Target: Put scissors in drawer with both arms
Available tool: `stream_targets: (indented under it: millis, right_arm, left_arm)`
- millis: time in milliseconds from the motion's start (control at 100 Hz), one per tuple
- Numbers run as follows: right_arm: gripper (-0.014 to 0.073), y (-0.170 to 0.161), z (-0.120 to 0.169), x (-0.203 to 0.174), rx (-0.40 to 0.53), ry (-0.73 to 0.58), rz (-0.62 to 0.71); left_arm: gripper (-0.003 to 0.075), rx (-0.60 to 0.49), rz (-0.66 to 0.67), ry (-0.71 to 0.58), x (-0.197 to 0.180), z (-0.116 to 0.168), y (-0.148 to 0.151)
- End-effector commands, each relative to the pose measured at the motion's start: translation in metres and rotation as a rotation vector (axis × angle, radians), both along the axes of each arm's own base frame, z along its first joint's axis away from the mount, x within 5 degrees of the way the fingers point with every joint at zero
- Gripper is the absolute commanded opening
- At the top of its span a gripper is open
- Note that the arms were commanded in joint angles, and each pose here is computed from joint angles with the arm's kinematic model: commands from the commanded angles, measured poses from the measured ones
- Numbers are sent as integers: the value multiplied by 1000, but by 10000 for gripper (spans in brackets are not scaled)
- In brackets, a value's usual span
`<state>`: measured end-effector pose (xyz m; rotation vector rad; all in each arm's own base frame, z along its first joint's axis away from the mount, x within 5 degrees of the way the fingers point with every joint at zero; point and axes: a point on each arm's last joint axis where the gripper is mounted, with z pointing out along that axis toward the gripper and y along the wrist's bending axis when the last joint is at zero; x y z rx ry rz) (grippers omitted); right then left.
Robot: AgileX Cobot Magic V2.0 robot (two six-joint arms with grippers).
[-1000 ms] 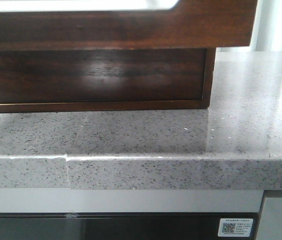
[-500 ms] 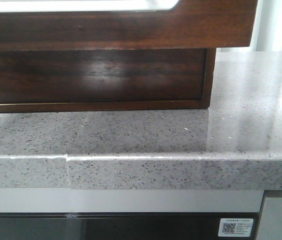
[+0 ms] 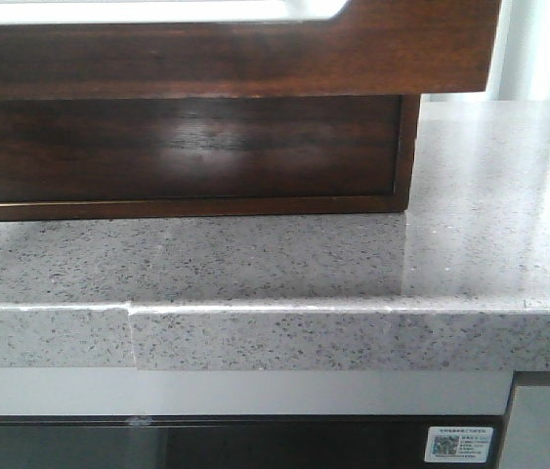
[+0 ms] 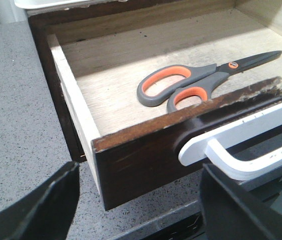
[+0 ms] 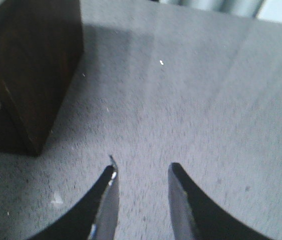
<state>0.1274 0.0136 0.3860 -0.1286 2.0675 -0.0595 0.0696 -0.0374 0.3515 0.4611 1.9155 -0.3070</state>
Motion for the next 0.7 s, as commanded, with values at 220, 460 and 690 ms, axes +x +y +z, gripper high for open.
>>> stream_targets:
  millis: [220, 460, 690]
  right_arm:
    - [201, 4, -35, -12, 129, -17, 28]
    - [201, 4, -34, -12, 130, -25, 30]
    - [109, 4, -34, -12, 122, -26, 34]
  left_arm:
    - [473, -53, 14, -73, 1, 15, 0]
    - [417, -53, 14, -73, 1, 15, 0]
    - [191, -53, 14, -73, 1, 15, 0]
